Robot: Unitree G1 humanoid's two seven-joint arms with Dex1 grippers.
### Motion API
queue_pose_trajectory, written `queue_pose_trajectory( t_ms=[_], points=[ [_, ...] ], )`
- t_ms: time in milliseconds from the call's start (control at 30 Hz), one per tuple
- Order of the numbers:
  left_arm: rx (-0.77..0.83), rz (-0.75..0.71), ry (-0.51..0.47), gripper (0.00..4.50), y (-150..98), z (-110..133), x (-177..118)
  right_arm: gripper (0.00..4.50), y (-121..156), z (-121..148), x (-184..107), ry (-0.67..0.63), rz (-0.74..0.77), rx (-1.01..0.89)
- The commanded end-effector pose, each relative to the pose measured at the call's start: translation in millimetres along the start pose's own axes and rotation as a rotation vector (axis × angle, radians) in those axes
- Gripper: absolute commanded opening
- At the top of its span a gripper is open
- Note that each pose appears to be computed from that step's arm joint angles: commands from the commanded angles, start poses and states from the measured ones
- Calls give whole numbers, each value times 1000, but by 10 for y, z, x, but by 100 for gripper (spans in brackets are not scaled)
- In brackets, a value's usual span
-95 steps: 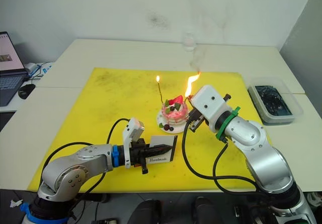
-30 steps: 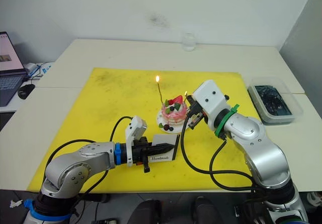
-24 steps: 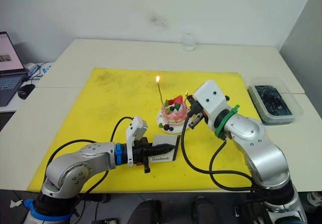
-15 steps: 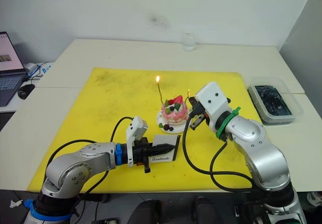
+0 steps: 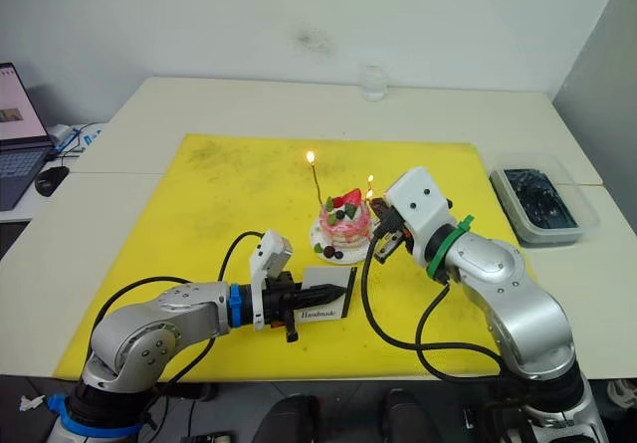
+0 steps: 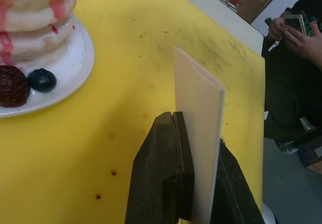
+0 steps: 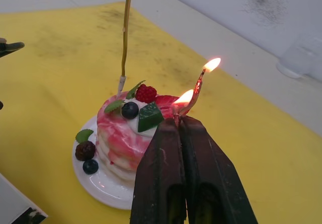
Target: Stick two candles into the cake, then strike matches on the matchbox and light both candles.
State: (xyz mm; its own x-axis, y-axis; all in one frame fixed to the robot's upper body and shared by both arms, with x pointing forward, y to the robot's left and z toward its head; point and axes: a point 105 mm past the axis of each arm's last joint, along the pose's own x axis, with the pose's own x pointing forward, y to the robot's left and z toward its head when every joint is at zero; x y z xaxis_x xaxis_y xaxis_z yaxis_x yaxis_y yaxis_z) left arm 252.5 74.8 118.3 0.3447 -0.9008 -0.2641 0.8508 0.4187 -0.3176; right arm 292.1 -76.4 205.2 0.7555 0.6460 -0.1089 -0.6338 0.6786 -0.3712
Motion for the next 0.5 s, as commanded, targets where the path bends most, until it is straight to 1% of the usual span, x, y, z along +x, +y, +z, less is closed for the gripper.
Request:
queue_pose_trajectory(
  t_ms=[33, 100, 233, 300, 400, 433, 500],
  points=[
    [15, -53, -19, 0, -123, 63, -7, 5, -80, 107, -178, -27, -18, -38],
    [8, -70, -15, 0, -150, 59, -14, 5, -163, 46, -286, 9, -43, -49],
    [1, -82, -19, 0, -183, 57, -1, 5, -495, -203, -599, 133, -186, -28],
    [-5, -82, -32, 0, -186, 66, 26, 5, -810, -368, -813, 199, -338, 7],
    [-11, -87, -42, 0, -202, 65, 75, 5, -1158, -543, -1015, 241, -509, 44],
    [-13, -90, -45, 0, -209, 63, 92, 5, -1268, -613, -1061, 252, -562, 50],
    [-15, -92, -48, 0, -218, 63, 109, 5, -1393, -701, -1106, 261, -619, 51]
  ],
)
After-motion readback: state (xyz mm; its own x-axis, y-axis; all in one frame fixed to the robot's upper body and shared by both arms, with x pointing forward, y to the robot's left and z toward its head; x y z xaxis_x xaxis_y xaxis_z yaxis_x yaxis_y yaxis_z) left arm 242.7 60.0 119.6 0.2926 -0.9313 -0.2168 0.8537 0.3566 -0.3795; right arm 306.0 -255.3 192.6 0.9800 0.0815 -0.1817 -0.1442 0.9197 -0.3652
